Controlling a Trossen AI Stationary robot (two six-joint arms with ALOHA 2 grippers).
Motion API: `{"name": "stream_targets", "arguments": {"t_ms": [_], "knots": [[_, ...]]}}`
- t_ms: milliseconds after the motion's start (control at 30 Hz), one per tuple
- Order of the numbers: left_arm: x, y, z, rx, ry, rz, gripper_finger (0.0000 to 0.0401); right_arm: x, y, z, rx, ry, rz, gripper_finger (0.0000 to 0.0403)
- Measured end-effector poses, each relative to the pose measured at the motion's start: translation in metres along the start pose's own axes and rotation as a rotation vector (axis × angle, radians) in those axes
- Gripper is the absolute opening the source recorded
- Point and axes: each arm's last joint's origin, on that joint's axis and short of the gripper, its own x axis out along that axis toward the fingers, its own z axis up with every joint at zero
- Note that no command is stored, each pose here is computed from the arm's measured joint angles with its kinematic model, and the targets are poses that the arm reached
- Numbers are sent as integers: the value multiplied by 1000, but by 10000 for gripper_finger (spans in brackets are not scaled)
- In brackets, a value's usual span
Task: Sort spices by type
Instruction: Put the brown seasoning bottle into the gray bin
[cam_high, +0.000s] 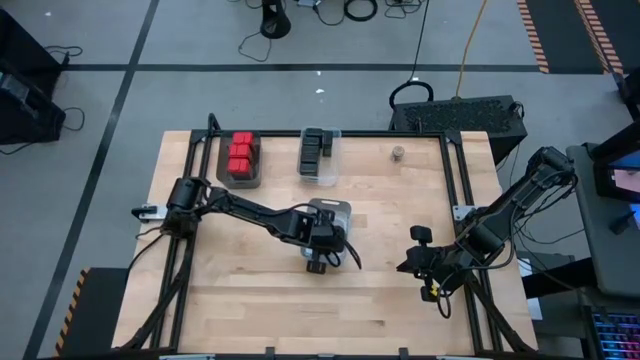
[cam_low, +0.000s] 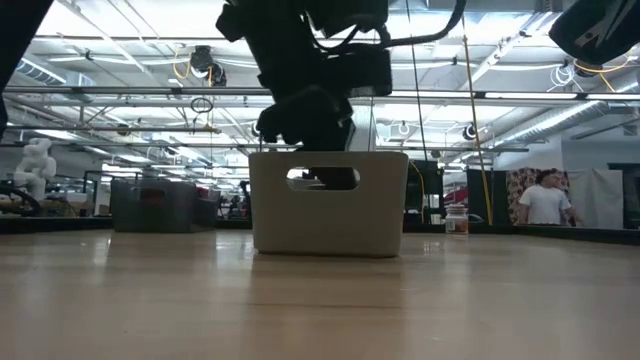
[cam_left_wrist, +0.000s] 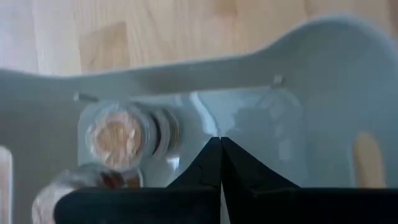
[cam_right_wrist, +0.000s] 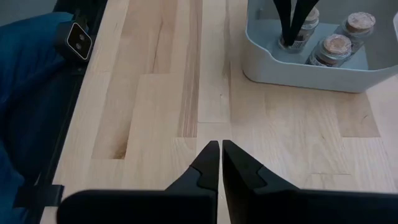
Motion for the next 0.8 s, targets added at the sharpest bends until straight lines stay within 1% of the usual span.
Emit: {"name": "stream_targets", "arguments": {"t_ms": [133,300,533,667,800], "knots": [[-1,0,-6,9,66,21,5,0,0,0,1,-1,1,0],[-1,2,-7,12,75,64,5,0,0,0,4,-1,1,0],[-1,5,-9,18,104,170,5,0,0,0,4,-1,1,0],[-3,6,-5,24,90,169,5,0,0,0,4,-1,1,0],[-11,3,6,42,45,156,5,0,0,0,4,-1,1,0]]}}
